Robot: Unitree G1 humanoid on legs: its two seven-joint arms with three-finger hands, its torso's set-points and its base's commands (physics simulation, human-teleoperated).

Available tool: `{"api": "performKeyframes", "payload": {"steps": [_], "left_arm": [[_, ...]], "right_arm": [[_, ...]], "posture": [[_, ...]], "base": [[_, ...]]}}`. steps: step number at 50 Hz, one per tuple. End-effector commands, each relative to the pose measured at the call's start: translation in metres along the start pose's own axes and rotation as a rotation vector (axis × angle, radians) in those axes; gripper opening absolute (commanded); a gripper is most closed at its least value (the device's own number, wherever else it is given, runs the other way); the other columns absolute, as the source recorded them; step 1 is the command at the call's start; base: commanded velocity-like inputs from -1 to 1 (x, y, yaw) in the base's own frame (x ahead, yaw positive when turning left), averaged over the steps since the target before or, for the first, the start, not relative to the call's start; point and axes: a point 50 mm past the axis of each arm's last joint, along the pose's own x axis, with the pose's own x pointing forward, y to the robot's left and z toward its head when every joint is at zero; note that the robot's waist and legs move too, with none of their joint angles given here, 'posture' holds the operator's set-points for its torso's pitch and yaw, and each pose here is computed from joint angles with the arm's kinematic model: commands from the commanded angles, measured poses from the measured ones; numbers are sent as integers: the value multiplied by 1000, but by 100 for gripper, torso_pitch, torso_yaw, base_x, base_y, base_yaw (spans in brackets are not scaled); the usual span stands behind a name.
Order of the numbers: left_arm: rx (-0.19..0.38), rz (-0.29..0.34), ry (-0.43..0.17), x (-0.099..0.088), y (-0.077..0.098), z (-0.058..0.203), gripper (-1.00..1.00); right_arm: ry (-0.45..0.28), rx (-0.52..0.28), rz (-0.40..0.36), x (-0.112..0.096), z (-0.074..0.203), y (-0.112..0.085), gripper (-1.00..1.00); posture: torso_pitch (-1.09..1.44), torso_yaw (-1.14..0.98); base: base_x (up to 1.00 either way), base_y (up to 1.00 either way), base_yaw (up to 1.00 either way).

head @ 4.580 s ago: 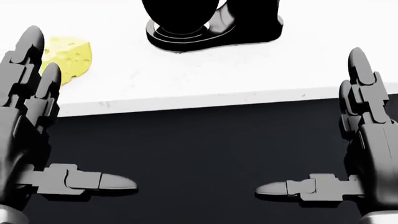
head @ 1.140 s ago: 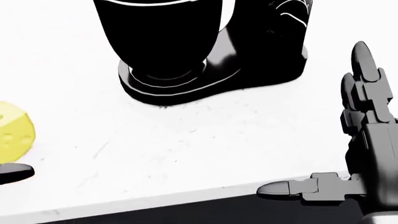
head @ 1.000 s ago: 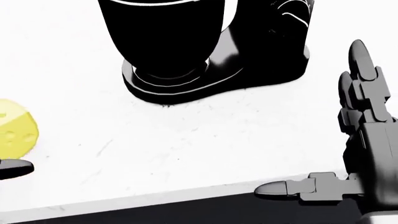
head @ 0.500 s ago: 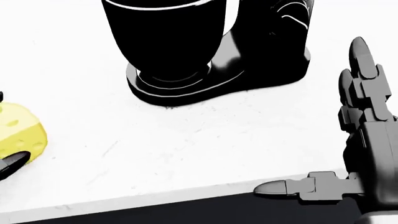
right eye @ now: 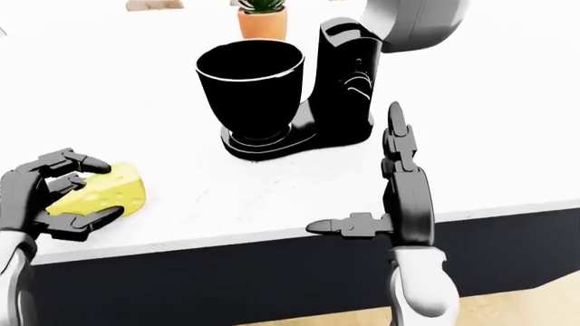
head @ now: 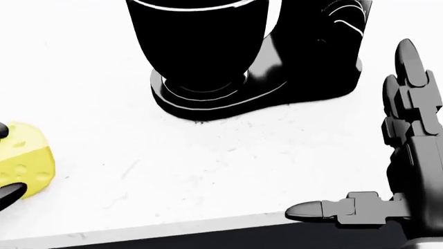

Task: Place the cheese in the stand mixer bowl.

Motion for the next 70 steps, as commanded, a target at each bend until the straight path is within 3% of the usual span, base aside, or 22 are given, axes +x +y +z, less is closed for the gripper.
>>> {"api": "performKeyframes", "payload": {"steps": [1, 11, 26, 50, 57, 70], "left_arm": [[-12, -50, -40, 1, -4, 11, -100], [7, -5, -139, 12, 17, 57, -100], [13, 20, -180, 14, 31, 78, -100], [33, 57, -271, 27, 52, 134, -100], [7, 85, -299, 32, 60, 151, -100], [-27, 99, -355, 45, 55, 182, -100]], "right_arm": [[-79, -7, -11, -1, 13, -2, 100], [-80, -5, -11, -1, 13, -2, 100], [-85, -6, -17, -2, 14, -3, 100], [-89, -5, -17, -2, 15, -3, 100], [-89, -5, -17, -2, 15, -3, 100], [-92, -7, -17, -2, 16, -3, 100]], "posture": [[0, 0], [0, 0], [0, 0], [0, 0], [0, 0], [0, 0]], "base": [[0, 0, 0], [0, 0, 0], [0, 0, 0], [0, 0, 0], [0, 0, 0], [0, 0, 0]]}}
